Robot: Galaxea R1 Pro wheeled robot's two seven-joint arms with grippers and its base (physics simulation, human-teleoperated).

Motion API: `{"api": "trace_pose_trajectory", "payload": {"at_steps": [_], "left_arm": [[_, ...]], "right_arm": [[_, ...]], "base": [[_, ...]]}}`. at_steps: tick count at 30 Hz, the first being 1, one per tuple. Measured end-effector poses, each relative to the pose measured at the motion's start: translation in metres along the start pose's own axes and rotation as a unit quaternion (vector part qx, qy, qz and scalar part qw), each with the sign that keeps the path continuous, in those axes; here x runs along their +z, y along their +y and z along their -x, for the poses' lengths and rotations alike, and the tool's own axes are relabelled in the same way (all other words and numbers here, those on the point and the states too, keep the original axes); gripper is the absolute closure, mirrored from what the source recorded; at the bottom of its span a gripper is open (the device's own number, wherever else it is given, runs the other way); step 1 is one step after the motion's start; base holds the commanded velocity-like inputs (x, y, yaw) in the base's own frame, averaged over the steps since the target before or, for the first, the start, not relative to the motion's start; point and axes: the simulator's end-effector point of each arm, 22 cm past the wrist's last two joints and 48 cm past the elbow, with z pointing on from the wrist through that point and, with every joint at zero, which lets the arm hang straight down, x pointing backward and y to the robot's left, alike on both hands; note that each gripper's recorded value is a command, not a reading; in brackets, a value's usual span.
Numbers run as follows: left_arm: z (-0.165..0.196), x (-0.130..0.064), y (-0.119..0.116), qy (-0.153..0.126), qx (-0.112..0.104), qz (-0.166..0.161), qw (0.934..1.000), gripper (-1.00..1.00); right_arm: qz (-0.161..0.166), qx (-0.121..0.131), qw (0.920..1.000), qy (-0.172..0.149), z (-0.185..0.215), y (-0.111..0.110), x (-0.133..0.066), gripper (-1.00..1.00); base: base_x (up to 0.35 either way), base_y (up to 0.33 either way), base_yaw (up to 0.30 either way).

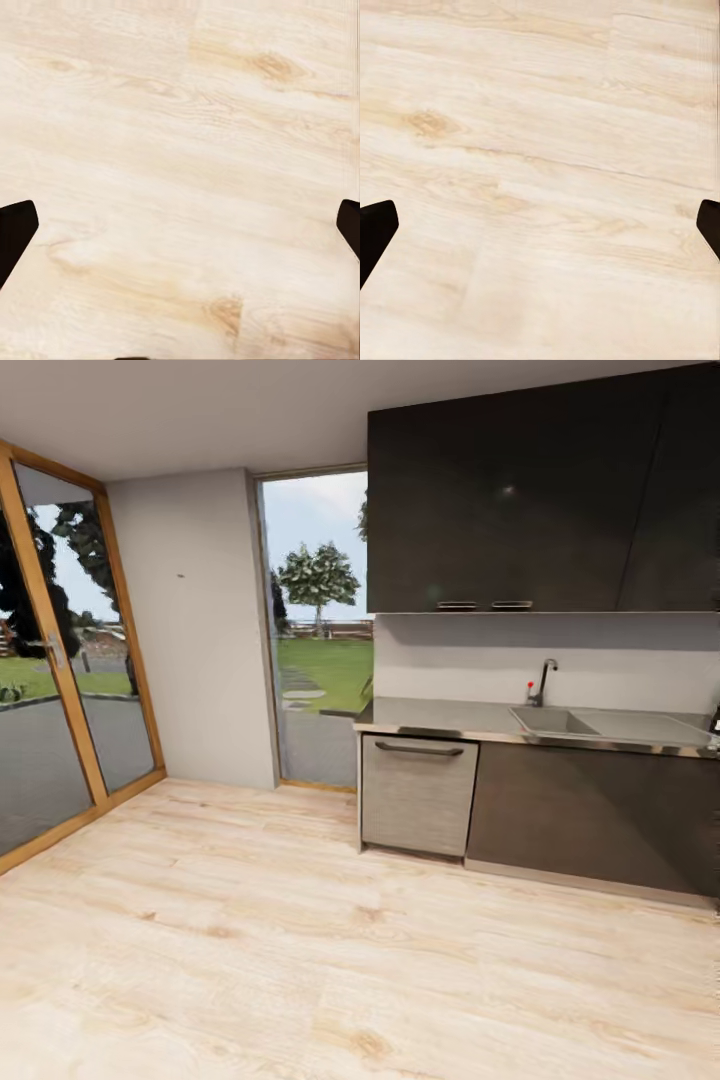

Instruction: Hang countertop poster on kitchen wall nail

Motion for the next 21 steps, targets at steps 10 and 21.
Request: {"api": "trace_pose_trajectory", "payload": {"at_steps": [10,21], "left_arm": [[0.0001,0.0001,0.0002,0.000,0.000,0.000,1.0000,-1.00],[0.0003,0.0001,0.0004,0.000,0.000,0.000,1.0000,-1.00]], "right_arm": [[-0.001,0.001,1.0000,0.000,0.0000,-0.0009,0.0001,-1.00],[-0.002,0.002,1.0000,0.000,0.0002,-0.0010,0.0001,-1.00]], "base": [[0.292,-0.150,-0.287],[0.258,-0.232,-0.300]]}}
